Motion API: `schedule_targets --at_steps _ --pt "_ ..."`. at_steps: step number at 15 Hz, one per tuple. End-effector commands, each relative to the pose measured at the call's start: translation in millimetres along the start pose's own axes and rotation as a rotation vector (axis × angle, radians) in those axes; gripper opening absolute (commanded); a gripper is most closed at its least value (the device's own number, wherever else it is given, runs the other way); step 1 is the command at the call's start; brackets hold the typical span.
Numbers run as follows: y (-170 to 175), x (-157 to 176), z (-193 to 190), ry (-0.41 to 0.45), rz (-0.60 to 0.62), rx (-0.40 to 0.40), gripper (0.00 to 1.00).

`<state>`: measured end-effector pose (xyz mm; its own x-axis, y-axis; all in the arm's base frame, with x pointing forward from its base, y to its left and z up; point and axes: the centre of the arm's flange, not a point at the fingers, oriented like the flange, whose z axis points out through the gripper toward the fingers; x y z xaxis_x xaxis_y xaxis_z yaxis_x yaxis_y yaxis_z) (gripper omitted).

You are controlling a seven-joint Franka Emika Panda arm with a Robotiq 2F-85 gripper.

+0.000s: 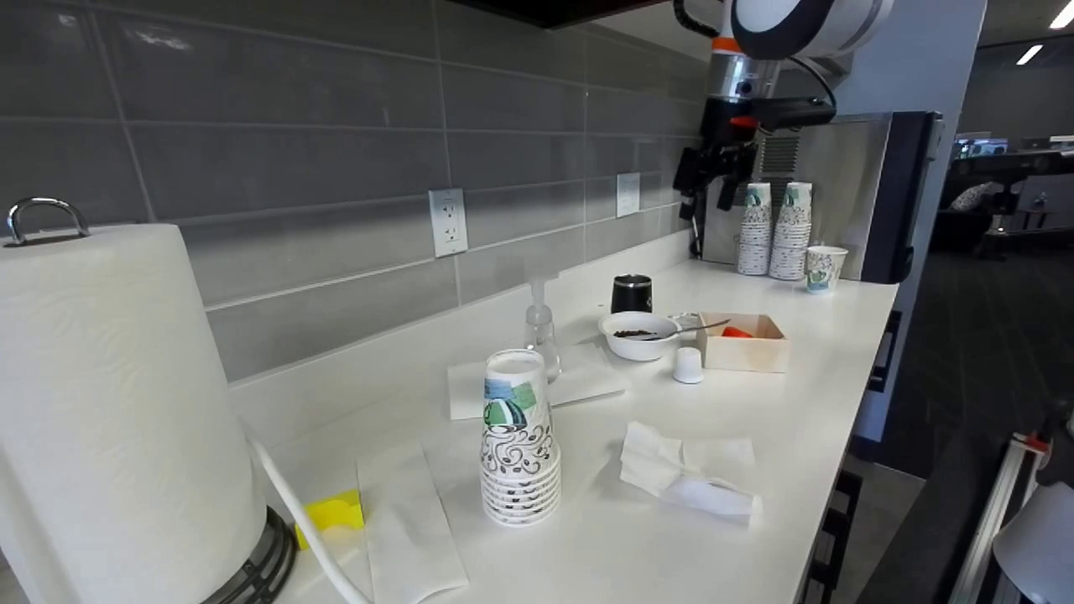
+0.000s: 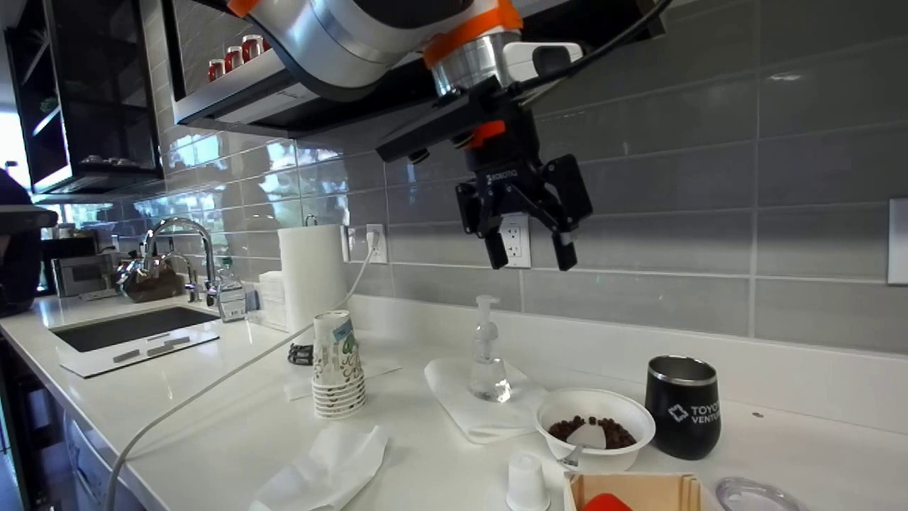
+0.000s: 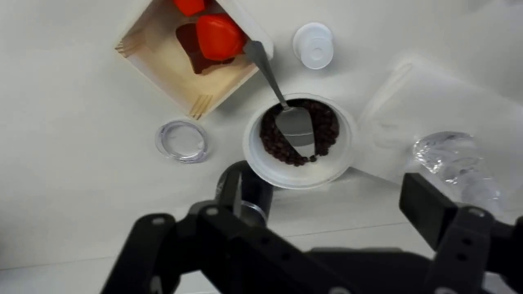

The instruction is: Unfold the napkin

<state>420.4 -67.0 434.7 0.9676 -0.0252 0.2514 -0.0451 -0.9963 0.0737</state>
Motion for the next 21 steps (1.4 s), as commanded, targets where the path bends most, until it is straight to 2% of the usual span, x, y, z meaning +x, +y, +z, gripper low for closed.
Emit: schedule_targets --at_steps 1,5,10,14,21 --pt "-56.0 -0.7 -1.5 -0.007 -0.123 0.045 1.0" --pt "-131.0 -14.3 -3.0 -0.017 -0.272 0.048 1.0" --pt "-207.4 -56.4 3.1 -0.061 -0.392 0.011 1.0" --pt "-250.0 -101.8 25.0 -0.123 -0.389 -0.069 1.0" --pt "-277.7 -170.7 59.1 -0.222 -0.299 -0.255 1.0"
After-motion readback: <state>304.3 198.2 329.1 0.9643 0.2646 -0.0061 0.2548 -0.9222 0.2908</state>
